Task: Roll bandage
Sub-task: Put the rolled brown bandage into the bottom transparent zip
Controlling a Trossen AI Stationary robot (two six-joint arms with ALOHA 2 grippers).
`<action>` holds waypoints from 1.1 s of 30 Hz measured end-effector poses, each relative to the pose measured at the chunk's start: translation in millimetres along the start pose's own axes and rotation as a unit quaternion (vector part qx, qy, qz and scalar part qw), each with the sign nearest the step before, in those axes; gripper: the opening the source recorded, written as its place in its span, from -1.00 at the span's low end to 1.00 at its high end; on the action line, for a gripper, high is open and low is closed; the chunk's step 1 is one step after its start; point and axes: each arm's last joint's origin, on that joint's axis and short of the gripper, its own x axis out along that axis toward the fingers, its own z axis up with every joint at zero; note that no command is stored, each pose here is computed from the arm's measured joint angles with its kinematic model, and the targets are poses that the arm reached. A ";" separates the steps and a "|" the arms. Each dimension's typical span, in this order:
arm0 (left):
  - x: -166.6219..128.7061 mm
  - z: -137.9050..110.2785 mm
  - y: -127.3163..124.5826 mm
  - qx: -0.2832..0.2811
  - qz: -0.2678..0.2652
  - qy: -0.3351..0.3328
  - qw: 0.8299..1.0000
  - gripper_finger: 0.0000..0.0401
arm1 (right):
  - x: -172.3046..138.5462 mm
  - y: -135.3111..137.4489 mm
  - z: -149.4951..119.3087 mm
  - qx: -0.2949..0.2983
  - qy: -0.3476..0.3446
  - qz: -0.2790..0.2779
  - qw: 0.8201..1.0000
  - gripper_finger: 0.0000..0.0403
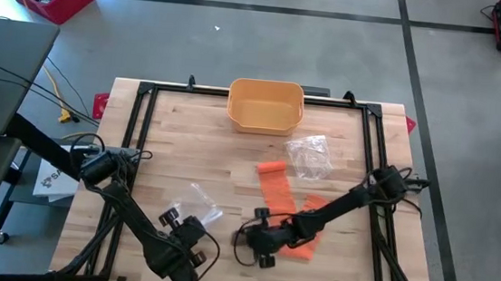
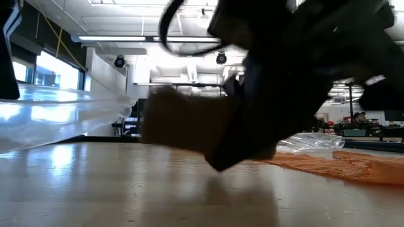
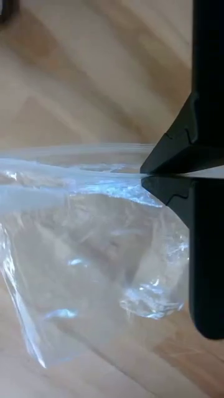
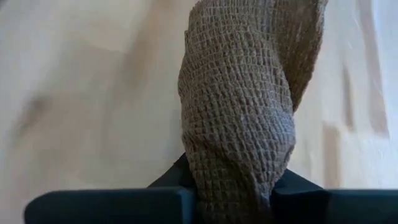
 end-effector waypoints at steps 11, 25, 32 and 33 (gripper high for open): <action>1.3 3.1 0.9 -0.024 0.005 -0.028 0.999 -1.00 | -2.2 -25.3 1.0 0.064 0.069 0.048 0.994 -0.02; -12.5 38.1 -8.3 -0.040 -0.126 -0.055 0.990 -1.00 | -97.8 21.4 44.3 -0.158 -0.044 -0.019 0.986 0.05; -4.8 85.2 -7.0 -0.012 -0.190 -0.052 0.980 -1.00 | -89.5 43.0 60.0 -0.246 -0.163 -0.019 0.955 0.05; -3.1 90.9 -7.6 -0.005 -0.200 -0.053 0.978 -1.00 | -86.1 41.1 60.7 -0.253 -0.165 -0.036 0.953 0.05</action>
